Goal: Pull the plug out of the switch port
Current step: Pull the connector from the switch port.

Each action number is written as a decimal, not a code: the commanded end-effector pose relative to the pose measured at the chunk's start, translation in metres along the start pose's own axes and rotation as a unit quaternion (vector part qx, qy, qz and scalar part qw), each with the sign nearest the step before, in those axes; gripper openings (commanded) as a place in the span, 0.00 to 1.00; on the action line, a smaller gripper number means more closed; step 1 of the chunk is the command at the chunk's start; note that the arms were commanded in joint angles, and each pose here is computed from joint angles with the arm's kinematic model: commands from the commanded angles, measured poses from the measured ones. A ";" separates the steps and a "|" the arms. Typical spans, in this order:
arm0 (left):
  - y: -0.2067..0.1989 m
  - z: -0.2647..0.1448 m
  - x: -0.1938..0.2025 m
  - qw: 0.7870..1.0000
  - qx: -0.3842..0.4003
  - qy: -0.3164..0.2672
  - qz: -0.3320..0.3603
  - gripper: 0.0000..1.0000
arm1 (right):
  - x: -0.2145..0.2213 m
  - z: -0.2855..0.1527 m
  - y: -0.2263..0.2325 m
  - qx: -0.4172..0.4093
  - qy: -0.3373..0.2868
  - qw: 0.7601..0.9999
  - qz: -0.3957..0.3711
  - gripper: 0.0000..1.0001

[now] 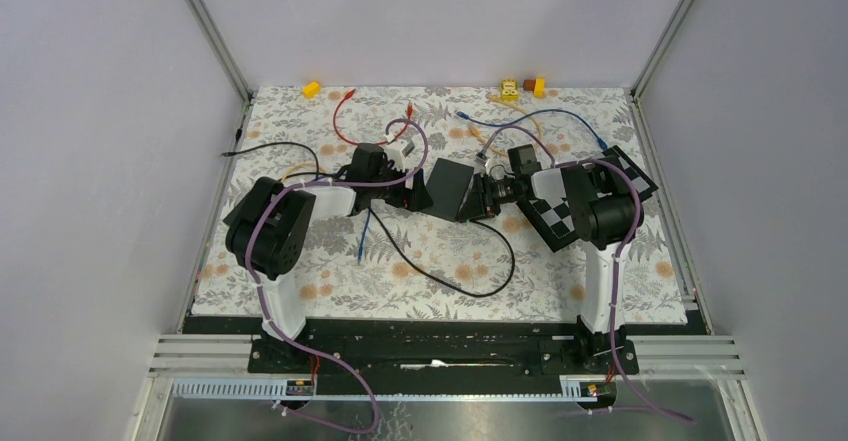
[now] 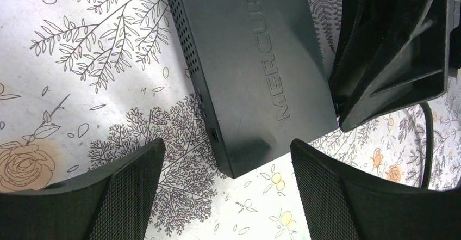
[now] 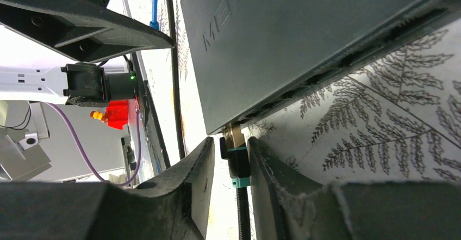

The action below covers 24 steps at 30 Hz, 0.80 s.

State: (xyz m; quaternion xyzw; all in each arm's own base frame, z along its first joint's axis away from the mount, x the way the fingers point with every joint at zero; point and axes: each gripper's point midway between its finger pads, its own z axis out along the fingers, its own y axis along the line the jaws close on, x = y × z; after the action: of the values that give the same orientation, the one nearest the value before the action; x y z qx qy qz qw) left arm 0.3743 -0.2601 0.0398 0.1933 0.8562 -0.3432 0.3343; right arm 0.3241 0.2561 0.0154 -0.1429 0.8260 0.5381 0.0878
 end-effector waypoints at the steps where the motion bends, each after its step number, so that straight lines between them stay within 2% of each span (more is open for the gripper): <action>1: -0.002 -0.002 0.008 1.000 0.008 0.007 -0.004 0.87 | 0.020 0.001 -0.042 0.064 0.007 0.998 0.030 0.35; 7: -0.004 -0.003 0.007 1.000 0.012 0.004 -0.002 0.87 | 0.020 0.002 -0.044 0.060 0.006 0.997 0.038 0.28; 16: -0.003 0.000 0.005 1.000 0.006 0.002 0.011 0.86 | 0.021 0.005 -0.056 0.074 0.013 0.991 0.107 0.19; 24: -0.003 -0.002 0.001 0.998 -0.021 -0.010 0.053 0.88 | 0.013 -0.004 -0.049 0.106 0.007 0.987 0.124 0.12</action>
State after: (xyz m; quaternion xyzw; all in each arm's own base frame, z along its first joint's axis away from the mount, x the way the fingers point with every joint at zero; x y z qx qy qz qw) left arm 0.3718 -0.2656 0.0381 0.2146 0.8503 -0.3348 0.3448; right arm 0.3271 0.2529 0.0105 -0.0826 0.8293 0.5514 0.0371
